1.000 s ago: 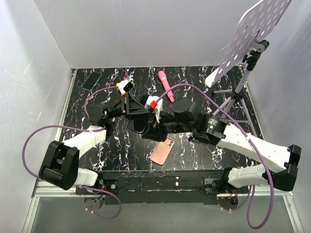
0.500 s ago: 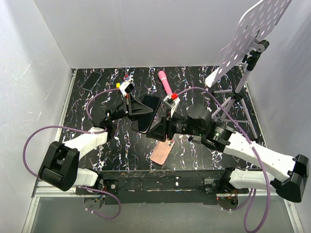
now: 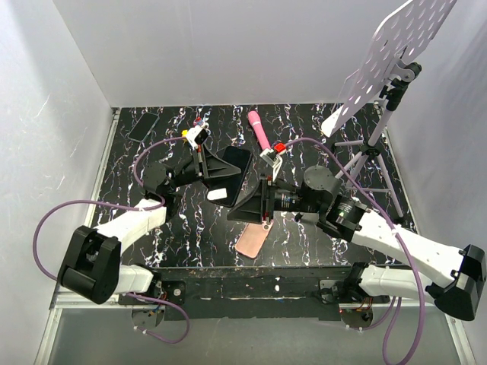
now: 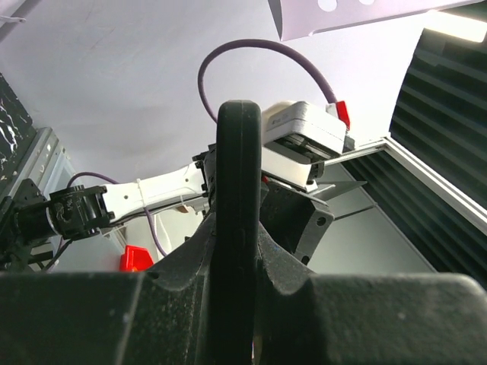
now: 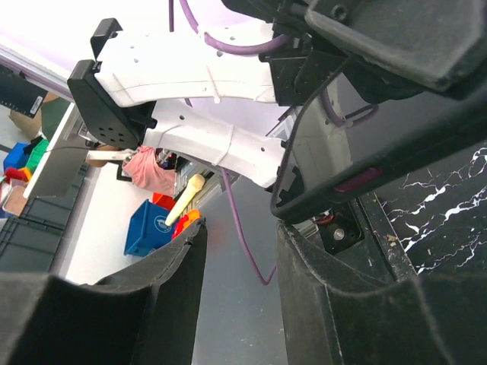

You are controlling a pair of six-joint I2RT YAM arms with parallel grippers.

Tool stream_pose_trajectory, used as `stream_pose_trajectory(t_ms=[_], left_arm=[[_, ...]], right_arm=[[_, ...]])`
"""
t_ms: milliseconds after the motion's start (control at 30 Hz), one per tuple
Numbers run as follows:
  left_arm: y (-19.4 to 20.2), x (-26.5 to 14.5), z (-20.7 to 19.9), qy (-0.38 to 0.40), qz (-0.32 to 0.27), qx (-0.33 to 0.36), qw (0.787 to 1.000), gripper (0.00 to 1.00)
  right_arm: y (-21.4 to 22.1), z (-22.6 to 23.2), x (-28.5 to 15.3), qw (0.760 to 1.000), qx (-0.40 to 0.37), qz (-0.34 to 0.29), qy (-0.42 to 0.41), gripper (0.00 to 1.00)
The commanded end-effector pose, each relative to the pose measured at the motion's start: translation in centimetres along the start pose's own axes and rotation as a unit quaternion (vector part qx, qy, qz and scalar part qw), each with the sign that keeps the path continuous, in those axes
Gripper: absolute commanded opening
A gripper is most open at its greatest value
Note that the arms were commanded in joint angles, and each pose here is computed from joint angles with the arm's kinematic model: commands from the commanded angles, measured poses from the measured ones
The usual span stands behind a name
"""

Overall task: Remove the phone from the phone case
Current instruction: Remove the phone case from the phone.

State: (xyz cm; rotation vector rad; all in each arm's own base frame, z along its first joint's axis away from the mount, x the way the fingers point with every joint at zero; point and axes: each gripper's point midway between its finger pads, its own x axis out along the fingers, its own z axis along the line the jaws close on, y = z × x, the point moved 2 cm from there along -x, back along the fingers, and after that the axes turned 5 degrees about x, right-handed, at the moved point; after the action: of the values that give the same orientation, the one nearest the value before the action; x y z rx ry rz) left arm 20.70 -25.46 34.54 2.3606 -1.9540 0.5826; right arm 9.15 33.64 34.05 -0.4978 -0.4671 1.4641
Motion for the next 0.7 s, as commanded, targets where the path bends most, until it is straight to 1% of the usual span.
stream_pose_trajectory(t_ms=[0,133,267,400,533,600,667], left_arm=[[0.3,0.1,-4.1,0.045,-0.007,0.056,0.997,0.00],[0.4,0.1,-4.5,0.049,-0.007,0.062,0.997,0.00],[0.3,0.2,-4.1,0.043,-0.005,0.051,0.998,0.00],[0.2,0.2,-4.1,0.046,-0.005,0.048,0.998,0.00],[0.2,0.2,-4.3,0.048,-0.005,0.049,0.998,0.00],[0.2,0.3,-4.3,0.048,-0.005,0.049,0.998,0.00],[0.2,0.2,-4.2,0.047,-0.005,0.047,0.998,0.00]], right_arm=[[-2.0,1.3,-0.1,0.999,0.012,-0.034,-0.006,0.48],[-1.6,0.2,-0.6,0.998,0.043,-0.040,0.014,0.49],[-2.3,-0.1,-0.4,0.997,0.058,-0.048,0.012,0.49],[-2.9,0.6,0.2,0.998,0.054,-0.040,0.002,0.43],[-2.8,0.6,0.7,0.998,0.052,-0.029,-0.011,0.34],[-2.5,0.3,0.6,0.998,0.051,-0.025,-0.012,0.33],[-2.3,0.1,0.7,0.999,0.046,-0.025,-0.013,0.27]])
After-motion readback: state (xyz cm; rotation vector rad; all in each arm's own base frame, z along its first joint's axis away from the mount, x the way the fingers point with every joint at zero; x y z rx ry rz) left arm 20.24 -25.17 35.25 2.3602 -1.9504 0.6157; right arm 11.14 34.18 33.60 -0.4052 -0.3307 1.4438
